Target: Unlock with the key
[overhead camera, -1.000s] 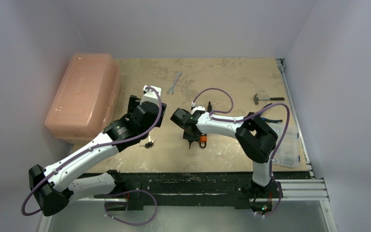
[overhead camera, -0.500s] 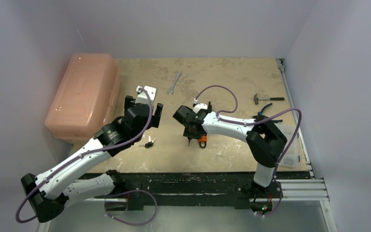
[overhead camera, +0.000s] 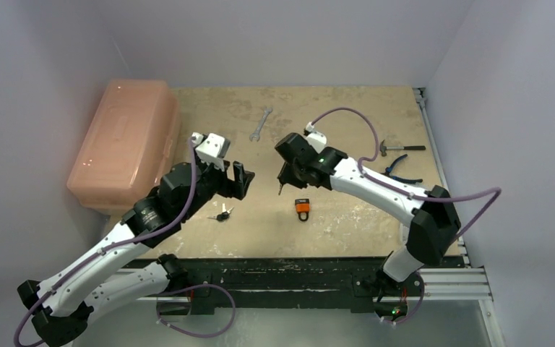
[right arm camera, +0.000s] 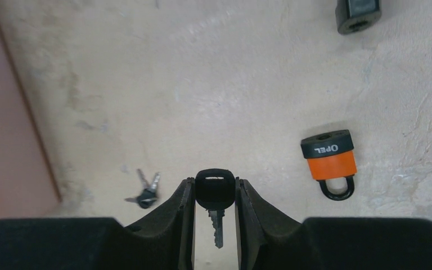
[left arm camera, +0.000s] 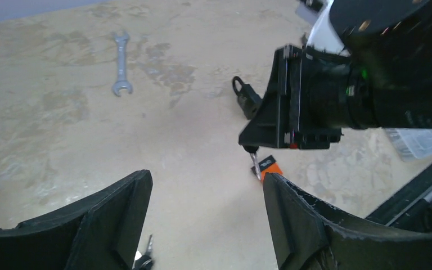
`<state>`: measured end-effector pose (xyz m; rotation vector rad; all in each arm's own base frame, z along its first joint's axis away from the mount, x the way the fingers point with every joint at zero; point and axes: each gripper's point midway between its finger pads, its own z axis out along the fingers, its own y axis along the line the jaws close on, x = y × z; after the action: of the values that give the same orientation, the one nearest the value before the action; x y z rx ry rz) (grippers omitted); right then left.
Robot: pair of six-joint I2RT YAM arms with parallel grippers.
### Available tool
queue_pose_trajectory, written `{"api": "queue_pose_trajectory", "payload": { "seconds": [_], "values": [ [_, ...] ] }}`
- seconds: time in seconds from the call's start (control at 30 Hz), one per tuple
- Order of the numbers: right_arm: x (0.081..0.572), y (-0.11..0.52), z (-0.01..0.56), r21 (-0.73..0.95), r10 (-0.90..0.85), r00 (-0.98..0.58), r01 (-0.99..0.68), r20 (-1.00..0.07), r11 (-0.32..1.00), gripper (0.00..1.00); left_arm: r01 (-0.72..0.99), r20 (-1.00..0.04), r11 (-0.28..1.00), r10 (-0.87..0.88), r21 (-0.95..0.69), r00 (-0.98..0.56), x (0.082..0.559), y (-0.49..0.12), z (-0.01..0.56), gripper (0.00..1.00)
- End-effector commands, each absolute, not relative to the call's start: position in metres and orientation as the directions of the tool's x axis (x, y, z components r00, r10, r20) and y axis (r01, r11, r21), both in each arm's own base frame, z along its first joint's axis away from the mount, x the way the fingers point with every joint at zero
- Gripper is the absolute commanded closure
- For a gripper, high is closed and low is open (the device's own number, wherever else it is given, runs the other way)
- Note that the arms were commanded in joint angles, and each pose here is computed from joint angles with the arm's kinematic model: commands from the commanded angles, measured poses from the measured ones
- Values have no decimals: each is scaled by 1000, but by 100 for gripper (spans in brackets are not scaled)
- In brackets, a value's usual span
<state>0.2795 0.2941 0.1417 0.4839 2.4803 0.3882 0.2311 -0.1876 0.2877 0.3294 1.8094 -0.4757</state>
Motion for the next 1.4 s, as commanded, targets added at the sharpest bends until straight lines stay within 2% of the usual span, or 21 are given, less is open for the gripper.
{"api": "queue_pose_trajectory", "payload": {
  "seconds": [0.0,0.17,0.33,0.53,1.0,1.37],
  "values": [
    [292,296,204,536,532,-703,249,-473,806,87,540,-941,791,-128,-287,-312,227,-220,299,24],
    [295,286,231,614,590,-677,251,-441,748,87,589,-905,699,-219,-406,-365,222,-247,299,27],
    [296,277,250,656,621,-654,245,-432,714,87,597,-876,654,-241,-464,-417,222,-263,289,28],
    [295,272,269,703,648,-638,226,-417,675,87,628,-837,555,-319,-545,-444,220,-283,295,33],
    [287,267,288,744,658,-632,187,-408,641,87,621,-798,500,-368,-603,-478,228,-302,289,45],
    [283,269,291,753,644,-648,162,-406,638,87,601,-791,514,-376,-612,-483,241,-311,282,57]
  ]
}}
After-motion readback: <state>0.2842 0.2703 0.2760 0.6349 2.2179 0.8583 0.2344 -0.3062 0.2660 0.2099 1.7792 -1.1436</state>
